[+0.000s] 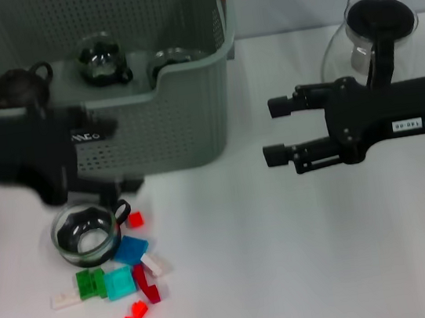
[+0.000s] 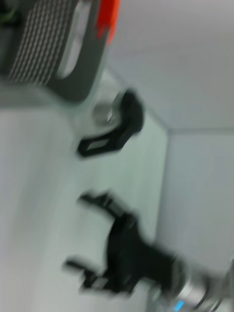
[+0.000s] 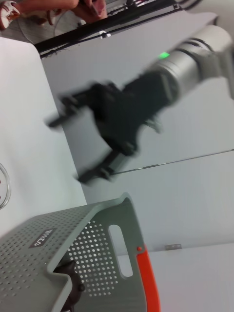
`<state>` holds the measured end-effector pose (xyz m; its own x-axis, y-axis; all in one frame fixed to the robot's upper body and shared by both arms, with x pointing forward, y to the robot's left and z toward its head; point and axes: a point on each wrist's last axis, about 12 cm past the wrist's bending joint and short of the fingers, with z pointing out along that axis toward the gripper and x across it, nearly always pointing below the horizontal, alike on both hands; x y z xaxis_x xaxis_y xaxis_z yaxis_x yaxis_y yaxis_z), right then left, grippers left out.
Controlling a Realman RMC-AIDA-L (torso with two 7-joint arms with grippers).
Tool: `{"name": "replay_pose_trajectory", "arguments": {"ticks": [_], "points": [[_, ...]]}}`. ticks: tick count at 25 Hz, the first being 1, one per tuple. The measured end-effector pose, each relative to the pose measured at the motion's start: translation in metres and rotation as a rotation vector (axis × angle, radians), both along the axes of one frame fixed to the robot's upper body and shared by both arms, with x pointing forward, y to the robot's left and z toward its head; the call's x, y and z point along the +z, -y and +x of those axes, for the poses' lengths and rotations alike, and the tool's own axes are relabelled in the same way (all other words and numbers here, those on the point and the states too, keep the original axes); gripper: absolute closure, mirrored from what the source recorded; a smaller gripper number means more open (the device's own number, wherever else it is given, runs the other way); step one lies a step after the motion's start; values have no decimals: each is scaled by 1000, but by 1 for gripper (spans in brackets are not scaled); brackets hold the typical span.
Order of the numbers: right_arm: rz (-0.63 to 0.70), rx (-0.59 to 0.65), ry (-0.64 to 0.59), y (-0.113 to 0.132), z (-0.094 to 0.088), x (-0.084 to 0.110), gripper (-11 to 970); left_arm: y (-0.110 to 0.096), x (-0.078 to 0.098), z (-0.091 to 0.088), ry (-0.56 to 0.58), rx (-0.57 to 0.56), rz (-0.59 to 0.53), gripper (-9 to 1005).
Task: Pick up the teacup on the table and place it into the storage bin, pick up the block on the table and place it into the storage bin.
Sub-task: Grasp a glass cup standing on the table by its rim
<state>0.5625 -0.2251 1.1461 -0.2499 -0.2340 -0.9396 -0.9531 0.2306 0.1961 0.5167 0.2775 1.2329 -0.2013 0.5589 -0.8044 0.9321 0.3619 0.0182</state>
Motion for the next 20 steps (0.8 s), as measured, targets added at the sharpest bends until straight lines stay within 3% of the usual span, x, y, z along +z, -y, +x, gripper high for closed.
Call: {"name": "replay_pose_trajectory", "arguments": {"ticks": [6,9,10,20], "points": [[12,-14,-19,-4,2,-4,75,0,-29,-12,-71,-43,98,167],[14,-16,-26,-6,3,-6,75,6,-46,-7,-128,-40,179,167],[14,-16,-27,-7,4,-7,75,11,-59,-3,-166,-33,228,167],[12,-25,-38,-9,5,-10,74,25,-88,16,-201,67,401,169]]}}
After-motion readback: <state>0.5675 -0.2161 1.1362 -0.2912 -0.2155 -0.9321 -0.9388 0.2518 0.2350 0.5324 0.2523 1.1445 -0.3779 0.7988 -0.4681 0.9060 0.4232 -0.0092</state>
